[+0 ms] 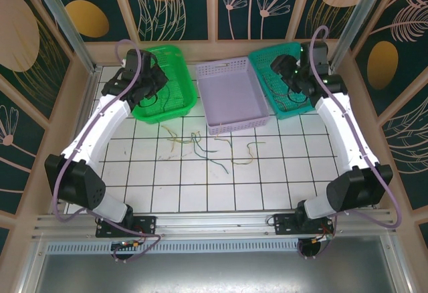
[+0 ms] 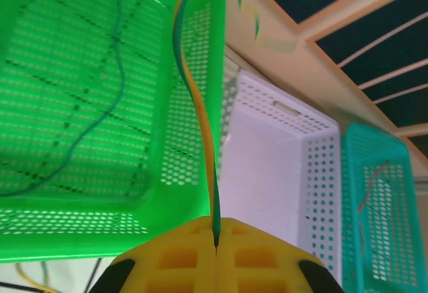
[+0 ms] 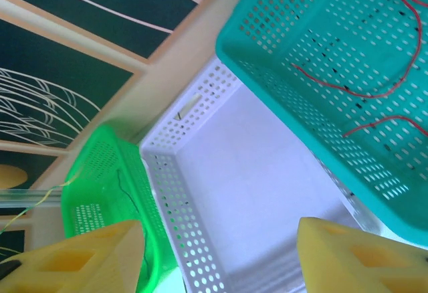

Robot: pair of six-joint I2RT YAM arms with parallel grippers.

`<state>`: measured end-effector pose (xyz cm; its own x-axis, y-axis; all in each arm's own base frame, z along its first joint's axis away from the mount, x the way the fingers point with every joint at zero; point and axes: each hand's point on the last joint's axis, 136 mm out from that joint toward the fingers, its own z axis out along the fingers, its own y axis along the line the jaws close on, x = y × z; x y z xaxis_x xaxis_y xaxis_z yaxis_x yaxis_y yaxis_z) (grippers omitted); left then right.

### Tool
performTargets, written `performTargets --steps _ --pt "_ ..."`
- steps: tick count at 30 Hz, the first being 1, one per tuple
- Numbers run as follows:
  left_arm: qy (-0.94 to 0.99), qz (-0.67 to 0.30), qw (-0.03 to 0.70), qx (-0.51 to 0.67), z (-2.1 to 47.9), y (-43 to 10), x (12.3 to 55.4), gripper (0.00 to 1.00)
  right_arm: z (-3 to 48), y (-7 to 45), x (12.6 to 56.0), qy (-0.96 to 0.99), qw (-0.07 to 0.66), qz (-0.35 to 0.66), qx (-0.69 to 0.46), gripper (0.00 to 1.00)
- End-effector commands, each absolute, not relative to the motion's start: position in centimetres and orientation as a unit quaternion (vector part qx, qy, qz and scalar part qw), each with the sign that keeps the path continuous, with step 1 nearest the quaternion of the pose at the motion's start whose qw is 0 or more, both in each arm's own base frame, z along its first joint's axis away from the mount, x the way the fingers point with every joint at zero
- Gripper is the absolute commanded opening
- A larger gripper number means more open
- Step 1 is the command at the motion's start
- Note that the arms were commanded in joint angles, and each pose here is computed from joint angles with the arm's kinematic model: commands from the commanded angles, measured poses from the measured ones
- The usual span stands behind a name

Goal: Untangle the cables

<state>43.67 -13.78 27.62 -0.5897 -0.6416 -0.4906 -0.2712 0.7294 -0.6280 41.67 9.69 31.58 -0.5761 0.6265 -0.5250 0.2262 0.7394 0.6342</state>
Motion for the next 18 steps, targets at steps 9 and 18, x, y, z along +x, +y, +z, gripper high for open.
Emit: performTargets --steps 9,18 --pt "0.823 -0.398 0.327 -0.24 29.2 -21.4 43.8 0.0 34.1 6.5 39.5 0.821 0.443 0.231 0.276 0.6" --pt "0.826 -0.414 0.258 -0.283 24.3 -27.8 43.5 0.0 34.5 5.4 38.8 0.814 0.45 0.224 0.29 0.6"
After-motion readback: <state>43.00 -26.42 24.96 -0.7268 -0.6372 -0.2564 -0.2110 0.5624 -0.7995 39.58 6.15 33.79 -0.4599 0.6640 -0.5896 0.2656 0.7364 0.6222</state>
